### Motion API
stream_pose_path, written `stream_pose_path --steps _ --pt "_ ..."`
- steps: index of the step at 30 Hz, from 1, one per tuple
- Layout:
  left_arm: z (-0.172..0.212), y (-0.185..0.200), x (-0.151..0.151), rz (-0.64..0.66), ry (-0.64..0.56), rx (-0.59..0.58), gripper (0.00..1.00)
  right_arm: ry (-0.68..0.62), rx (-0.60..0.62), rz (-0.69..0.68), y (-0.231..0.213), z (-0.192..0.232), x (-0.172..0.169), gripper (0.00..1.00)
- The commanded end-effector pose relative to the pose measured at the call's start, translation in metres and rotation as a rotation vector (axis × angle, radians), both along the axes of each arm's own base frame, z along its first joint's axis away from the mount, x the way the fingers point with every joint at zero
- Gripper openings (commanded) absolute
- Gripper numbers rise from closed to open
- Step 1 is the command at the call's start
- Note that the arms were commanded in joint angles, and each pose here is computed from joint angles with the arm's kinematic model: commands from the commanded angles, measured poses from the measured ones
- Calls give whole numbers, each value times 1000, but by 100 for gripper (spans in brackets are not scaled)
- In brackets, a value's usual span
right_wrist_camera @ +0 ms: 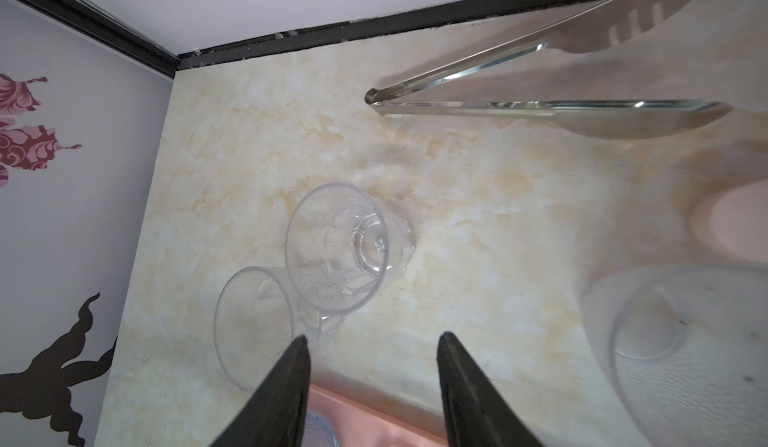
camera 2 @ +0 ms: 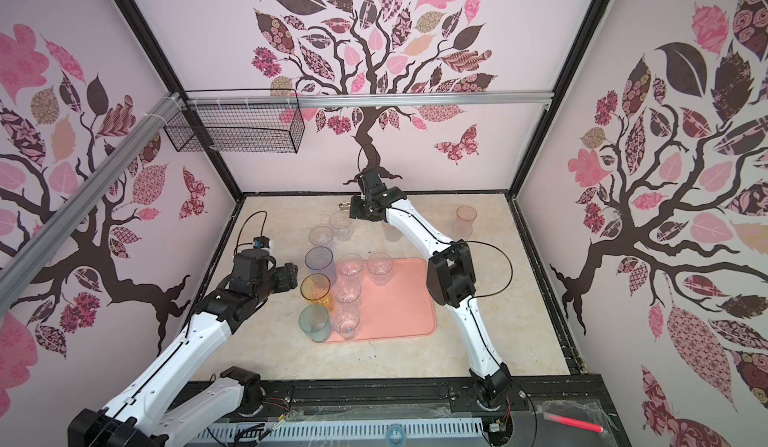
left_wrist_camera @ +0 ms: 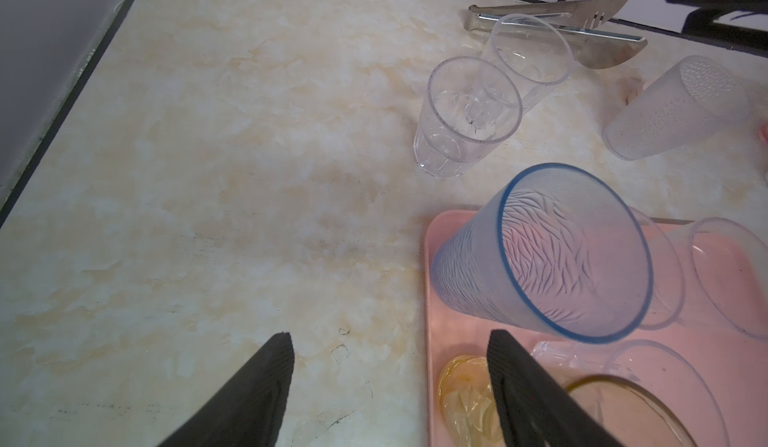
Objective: Place the glasses into the tray
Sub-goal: 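Reach the right gripper to a clear faceted glass near the tongs and grasp it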
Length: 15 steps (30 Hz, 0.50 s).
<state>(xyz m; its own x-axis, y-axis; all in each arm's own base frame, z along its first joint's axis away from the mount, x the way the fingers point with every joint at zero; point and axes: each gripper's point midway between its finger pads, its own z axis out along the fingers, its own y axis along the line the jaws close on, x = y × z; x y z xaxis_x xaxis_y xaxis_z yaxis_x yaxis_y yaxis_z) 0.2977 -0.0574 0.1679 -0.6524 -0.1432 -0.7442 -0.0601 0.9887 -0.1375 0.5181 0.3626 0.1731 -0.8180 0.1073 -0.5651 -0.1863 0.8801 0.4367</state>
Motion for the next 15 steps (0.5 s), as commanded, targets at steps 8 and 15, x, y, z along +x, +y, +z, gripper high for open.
stream_pose_path --steps 8,15 --pt "-4 3 -1 10 -4 4 77 6 23 19 30 -59 29 52" --pt "-4 1 2 -6 6 9 77 55 50 39 37 -99 30 42"
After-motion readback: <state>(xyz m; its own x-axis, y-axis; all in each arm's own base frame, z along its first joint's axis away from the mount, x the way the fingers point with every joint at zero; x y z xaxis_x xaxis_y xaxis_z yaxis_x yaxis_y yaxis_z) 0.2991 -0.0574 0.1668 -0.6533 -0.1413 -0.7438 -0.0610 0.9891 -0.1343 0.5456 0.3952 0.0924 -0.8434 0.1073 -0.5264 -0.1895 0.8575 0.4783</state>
